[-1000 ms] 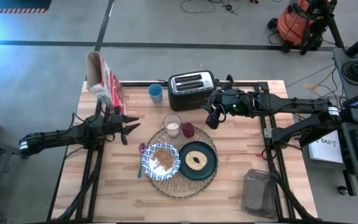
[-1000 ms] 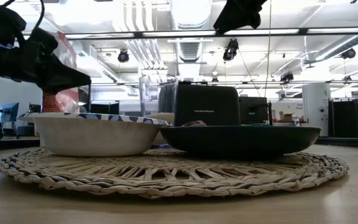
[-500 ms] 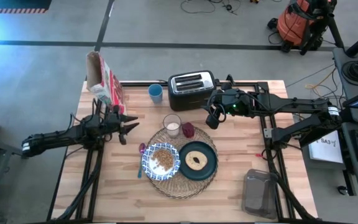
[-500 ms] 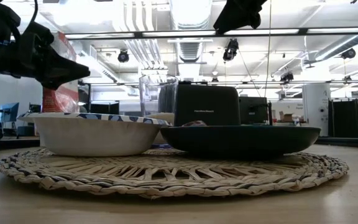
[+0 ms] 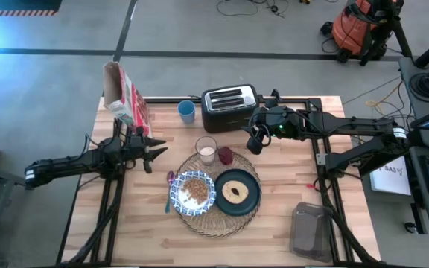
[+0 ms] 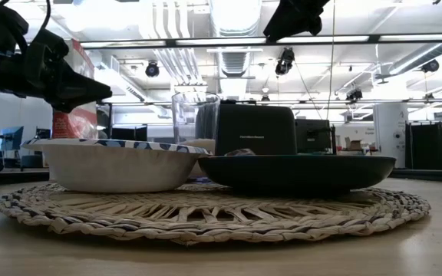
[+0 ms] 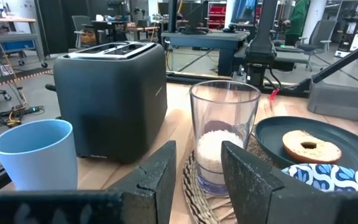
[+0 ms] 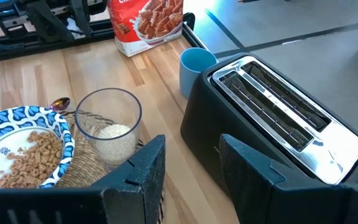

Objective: Arrange a breakfast setting
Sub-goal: Return to Home Position

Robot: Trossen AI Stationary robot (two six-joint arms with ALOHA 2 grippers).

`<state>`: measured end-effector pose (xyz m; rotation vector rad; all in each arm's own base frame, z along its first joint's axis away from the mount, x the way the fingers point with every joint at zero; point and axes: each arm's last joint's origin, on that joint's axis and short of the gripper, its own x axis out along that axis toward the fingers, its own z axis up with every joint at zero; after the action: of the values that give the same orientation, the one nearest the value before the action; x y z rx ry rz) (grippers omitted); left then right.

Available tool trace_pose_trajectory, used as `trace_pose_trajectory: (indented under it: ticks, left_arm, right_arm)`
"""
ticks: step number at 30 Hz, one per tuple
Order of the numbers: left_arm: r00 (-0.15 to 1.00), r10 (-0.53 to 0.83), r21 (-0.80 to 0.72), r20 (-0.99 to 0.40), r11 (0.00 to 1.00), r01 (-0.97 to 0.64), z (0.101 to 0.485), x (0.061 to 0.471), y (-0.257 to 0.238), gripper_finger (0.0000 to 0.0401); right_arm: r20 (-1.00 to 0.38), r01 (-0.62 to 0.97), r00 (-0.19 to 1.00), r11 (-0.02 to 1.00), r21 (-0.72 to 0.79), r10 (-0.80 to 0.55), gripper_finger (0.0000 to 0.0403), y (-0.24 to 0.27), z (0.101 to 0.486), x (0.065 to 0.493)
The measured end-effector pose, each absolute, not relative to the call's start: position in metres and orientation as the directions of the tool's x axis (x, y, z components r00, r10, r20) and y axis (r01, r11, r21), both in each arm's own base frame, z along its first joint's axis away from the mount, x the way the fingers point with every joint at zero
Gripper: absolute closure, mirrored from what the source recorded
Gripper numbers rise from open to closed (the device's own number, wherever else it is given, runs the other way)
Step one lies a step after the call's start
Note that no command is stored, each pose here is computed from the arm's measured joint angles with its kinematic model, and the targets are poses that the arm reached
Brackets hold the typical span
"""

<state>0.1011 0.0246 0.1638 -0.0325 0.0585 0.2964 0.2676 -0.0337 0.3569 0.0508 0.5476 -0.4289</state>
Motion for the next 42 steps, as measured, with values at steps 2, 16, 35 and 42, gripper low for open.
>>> trace_pose_trajectory:
  ticks: [2,16,35,42]
  left_arm:
    - [0.955,0.291,-0.023,-0.065,0.956,-0.293,0.164,0.101,0.025,0.0289]
    - [0.954,0.291,-0.022,-0.074,0.956,-0.293,0.163,0.102,0.025,0.0289]
    - [0.954,0.291,-0.022,-0.079,0.956,-0.293,0.162,0.102,0.025,0.0289]
    - [0.954,0.291,-0.022,-0.079,0.956,-0.293,0.162,0.102,0.025,0.0289]
  right_arm:
    - [-0.515,0.409,0.767,0.91,-0.066,-0.382,0.0262,-0.034,0.357,0.268]
    - [-0.551,0.421,0.737,0.904,-0.081,-0.392,0.0262,-0.034,0.315,0.224]
    - [-0.062,0.412,0.911,0.909,0.06,-0.408,0.0262,-0.026,0.227,0.152]
    - [0.0,0.408,0.912,0.907,0.104,-0.41,0.0261,-0.024,0.207,0.133]
